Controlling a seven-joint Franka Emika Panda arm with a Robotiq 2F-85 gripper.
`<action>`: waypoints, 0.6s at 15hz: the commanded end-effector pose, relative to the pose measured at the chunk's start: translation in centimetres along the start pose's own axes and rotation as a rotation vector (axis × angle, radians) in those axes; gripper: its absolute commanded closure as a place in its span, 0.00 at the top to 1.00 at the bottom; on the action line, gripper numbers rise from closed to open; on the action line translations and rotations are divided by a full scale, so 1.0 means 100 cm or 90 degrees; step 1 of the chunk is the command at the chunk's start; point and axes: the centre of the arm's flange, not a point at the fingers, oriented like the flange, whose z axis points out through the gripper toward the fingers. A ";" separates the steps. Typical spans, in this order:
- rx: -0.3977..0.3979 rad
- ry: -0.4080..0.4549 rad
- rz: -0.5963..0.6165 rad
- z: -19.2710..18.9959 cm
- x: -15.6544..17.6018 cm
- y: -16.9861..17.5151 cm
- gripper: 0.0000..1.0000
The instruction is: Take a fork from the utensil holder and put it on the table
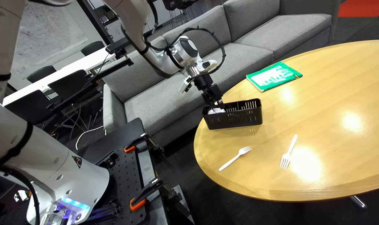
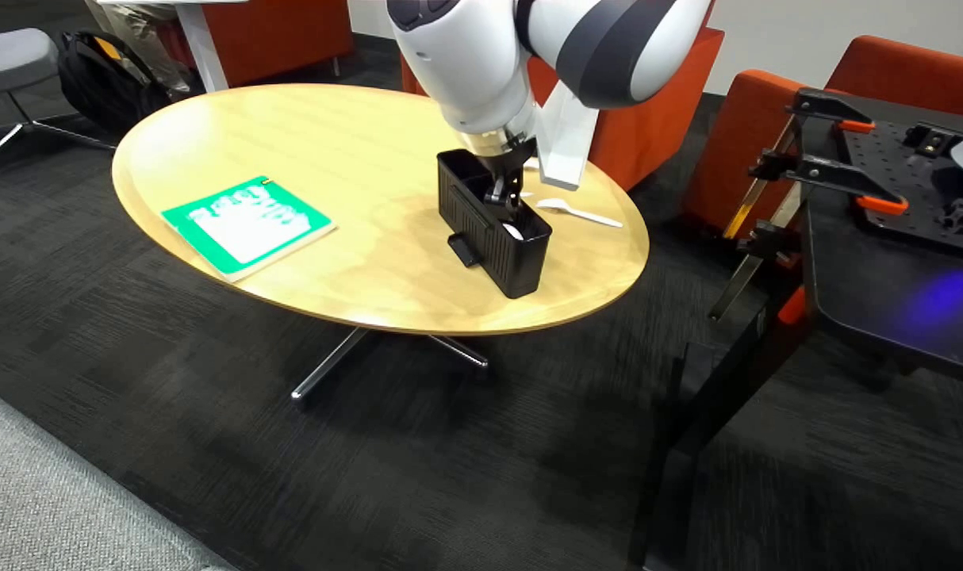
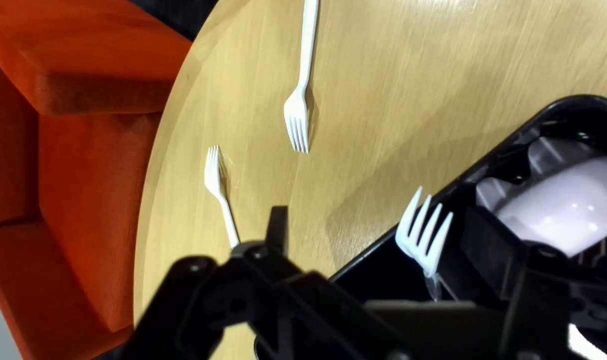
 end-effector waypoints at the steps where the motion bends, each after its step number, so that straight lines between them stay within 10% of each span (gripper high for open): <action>1: -0.019 0.014 -0.004 0.002 0.007 -0.001 0.56; 9: -0.027 0.022 -0.013 -0.004 0.001 -0.004 0.00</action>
